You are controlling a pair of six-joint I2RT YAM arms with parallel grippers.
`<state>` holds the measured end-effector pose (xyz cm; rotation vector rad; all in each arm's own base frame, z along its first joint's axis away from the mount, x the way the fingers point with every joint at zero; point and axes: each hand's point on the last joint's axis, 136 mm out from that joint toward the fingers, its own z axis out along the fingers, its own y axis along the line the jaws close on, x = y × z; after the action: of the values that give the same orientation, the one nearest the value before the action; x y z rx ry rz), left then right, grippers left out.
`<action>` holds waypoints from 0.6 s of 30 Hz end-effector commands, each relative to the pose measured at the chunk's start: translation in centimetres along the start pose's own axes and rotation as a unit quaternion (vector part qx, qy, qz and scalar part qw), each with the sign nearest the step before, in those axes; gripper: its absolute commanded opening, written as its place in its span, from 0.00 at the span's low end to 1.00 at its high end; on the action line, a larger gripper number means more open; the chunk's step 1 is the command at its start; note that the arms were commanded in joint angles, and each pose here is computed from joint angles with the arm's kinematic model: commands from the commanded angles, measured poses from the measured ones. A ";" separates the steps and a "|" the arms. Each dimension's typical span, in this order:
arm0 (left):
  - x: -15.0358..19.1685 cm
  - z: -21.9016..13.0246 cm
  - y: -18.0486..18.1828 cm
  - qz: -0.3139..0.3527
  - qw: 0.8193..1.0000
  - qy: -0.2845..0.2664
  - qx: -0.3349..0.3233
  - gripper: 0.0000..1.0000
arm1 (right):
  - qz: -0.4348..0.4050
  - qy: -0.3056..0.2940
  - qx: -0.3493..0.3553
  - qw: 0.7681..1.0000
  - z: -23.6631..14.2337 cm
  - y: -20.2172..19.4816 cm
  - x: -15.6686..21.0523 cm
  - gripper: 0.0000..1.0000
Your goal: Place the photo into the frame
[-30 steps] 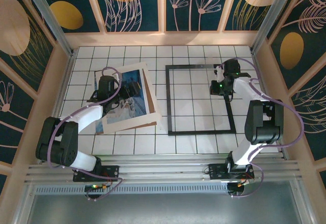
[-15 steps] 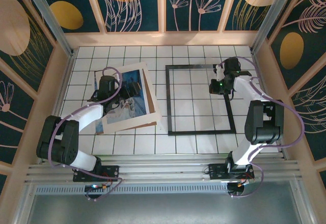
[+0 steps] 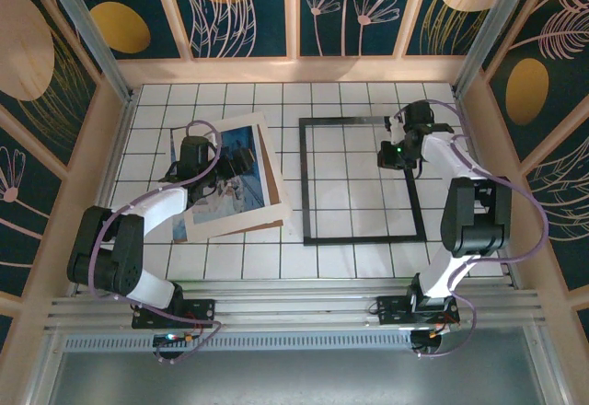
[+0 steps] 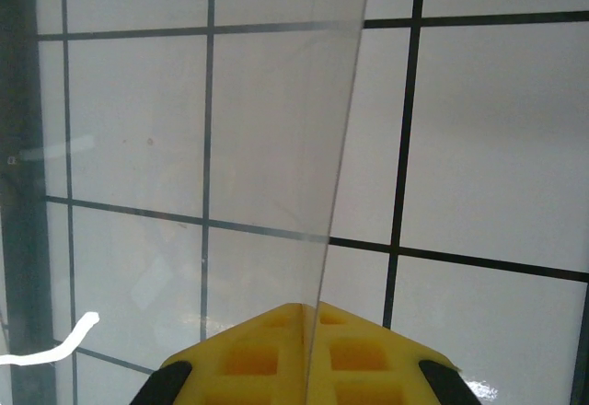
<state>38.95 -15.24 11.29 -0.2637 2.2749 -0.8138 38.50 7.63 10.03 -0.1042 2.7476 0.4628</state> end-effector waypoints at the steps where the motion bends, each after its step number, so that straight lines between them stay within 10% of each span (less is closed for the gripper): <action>1: -0.6 0.3 -0.5 0.010 1.000 -0.004 0.003 0.91 | -0.012 0.026 -0.001 1.000 0.3 0.1 0.6 0.00; 18: -0.3 0.9 -0.3 0.008 1.000 0.005 0.000 0.91 | -0.039 0.023 -0.008 0.999 -0.2 -0.2 -0.3 0.00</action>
<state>39.11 -15.28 10.58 -0.2696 2.2931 -0.8096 38.90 7.45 9.55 -0.1944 2.7679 0.4467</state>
